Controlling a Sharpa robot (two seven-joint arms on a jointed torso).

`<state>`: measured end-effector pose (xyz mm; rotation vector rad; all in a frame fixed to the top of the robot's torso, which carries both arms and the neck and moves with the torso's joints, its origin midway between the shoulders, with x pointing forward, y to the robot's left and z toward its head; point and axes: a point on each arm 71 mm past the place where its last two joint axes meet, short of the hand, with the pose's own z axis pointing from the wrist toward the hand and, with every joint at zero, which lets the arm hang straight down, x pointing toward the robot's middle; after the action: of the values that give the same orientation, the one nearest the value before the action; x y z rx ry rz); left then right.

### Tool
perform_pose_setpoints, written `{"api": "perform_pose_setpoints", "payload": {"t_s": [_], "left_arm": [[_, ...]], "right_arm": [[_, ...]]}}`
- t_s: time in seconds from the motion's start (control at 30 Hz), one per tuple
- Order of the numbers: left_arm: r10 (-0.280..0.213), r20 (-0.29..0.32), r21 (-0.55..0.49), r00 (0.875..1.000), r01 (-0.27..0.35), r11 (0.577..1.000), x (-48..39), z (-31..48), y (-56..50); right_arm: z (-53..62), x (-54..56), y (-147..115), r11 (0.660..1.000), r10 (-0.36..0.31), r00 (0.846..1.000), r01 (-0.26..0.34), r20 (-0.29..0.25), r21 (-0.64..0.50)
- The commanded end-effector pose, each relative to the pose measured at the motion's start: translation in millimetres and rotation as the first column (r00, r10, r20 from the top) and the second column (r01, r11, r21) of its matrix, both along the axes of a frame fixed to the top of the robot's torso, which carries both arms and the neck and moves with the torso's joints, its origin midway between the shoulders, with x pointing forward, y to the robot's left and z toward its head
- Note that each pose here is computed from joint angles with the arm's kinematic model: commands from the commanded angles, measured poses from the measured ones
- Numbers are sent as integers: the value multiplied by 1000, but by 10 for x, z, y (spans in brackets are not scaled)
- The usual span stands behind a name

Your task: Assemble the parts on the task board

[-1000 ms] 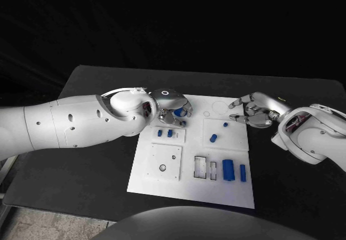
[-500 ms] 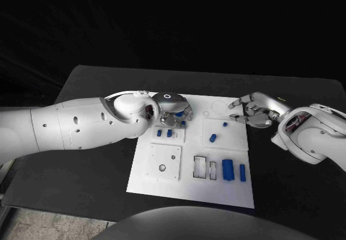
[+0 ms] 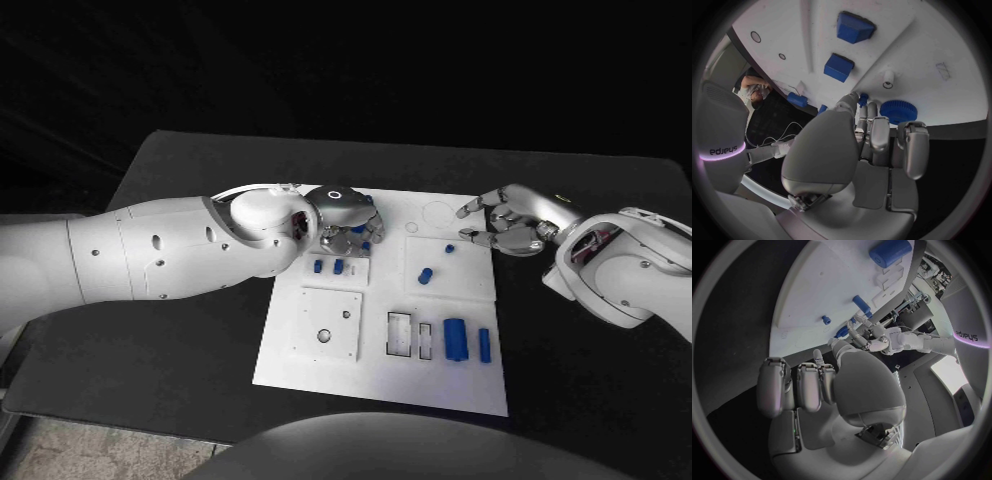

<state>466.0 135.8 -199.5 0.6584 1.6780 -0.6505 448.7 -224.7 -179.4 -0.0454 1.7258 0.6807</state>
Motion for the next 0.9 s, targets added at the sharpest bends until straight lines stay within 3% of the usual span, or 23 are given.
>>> {"api": "perform_pose_setpoints", "payload": {"t_s": [0.03,0.53,0.9], "left_arm": [[3,-13,21,1000,-3,1000,-2,-19,-7],[32,-36,15,999,-31,999,4,-31,21],[30,-16,-22,999,-31,999,11,-12,24]], "right_arm": [[-9,-4,9,1000,8,1000,-8,-10,-7],[-19,1,17,1000,6,1000,-6,-16,-11],[-23,2,17,1000,5,1000,-5,-19,-13]]}}
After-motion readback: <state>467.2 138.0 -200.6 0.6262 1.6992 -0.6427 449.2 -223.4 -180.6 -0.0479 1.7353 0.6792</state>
